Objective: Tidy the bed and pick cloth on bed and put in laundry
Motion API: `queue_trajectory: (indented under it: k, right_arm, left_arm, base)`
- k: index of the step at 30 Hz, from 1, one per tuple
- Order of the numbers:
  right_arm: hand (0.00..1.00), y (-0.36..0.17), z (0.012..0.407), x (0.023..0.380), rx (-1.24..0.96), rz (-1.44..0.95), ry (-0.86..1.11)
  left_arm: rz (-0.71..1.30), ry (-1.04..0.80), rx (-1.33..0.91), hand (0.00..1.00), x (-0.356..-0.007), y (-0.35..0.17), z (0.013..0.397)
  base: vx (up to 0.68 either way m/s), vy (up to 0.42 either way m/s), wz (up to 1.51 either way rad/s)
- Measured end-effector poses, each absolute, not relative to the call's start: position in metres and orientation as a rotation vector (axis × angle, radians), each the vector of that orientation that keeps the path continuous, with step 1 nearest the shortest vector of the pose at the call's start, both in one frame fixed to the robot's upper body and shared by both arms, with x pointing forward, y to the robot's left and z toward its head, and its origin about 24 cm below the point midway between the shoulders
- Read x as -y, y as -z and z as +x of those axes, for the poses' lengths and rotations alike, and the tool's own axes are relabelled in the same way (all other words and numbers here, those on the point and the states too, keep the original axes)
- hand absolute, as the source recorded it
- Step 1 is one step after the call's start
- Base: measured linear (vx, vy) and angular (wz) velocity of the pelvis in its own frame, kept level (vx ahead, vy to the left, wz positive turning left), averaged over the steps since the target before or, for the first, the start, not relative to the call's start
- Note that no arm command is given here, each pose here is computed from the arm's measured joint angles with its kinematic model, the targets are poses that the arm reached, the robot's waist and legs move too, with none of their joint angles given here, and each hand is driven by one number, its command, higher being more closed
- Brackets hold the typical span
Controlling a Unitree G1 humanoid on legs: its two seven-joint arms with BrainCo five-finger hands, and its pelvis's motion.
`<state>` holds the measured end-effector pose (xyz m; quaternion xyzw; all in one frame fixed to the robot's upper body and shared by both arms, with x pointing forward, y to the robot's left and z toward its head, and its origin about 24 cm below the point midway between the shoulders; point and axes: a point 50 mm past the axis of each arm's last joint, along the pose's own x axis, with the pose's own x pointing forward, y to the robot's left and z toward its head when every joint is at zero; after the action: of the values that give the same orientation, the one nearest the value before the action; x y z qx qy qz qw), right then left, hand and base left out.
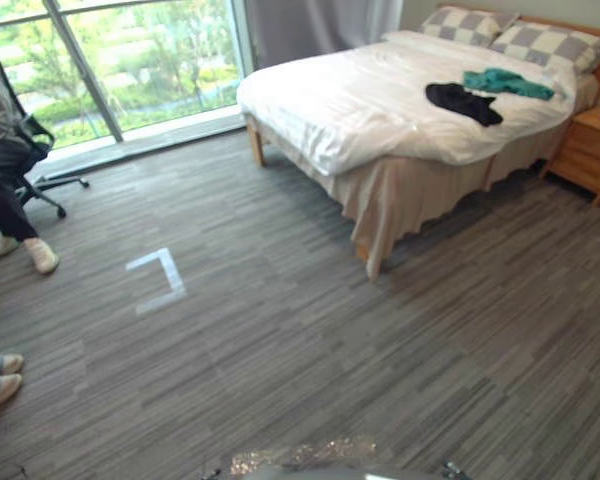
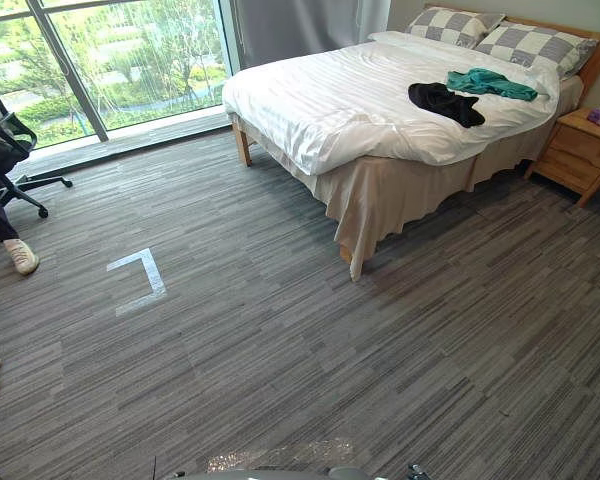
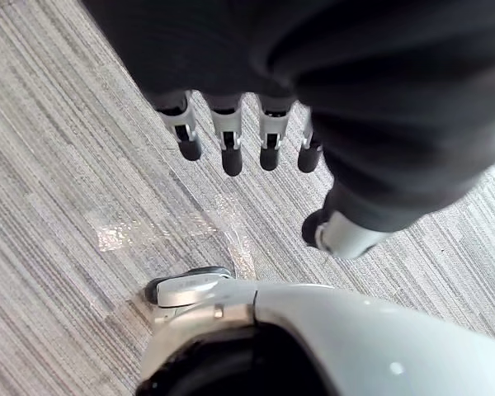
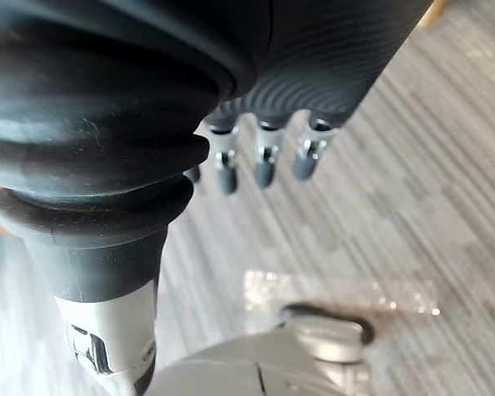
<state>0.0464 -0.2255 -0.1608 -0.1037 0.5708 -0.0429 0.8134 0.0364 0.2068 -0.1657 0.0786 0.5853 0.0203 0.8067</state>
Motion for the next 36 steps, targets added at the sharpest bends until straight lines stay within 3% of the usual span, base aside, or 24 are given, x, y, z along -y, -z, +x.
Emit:
queue_trajectory:
  k: [6, 9, 13, 36]
  right_arm:
    - [0.0, 0.162, 0.046, 0.227, -1.224, -0.217, 0.121]
    - [0.0, 0.168, 0.03, 0.217, -1.249, 0.004, 0.453]
    - [0.0, 0.171, 0.021, 0.214, -1.272, 0.076, 0.538]
    - [0.0, 0.171, 0.031, 0.214, -1.251, 0.134, 0.586]
  left_arm:
    - [0.172, -0.067, -1.249, 0.0, -0.21, 0.165, 0.037]
    - [0.121, -0.3, -1.24, 0.0, -0.217, 0.167, 0.033]
    - [0.088, -0.329, -1.261, 0.0, -0.214, 0.17, 0.029]
    - [0.078, -0.333, -1.26, 0.0, -0.215, 0.171, 0.039]
  base:
    - [0.06, 0.004, 0.0]
    - [0.05, 0.001, 0.03]
    - [0.03, 0.019, 0.0]
    - [0.02, -0.002, -0.03]
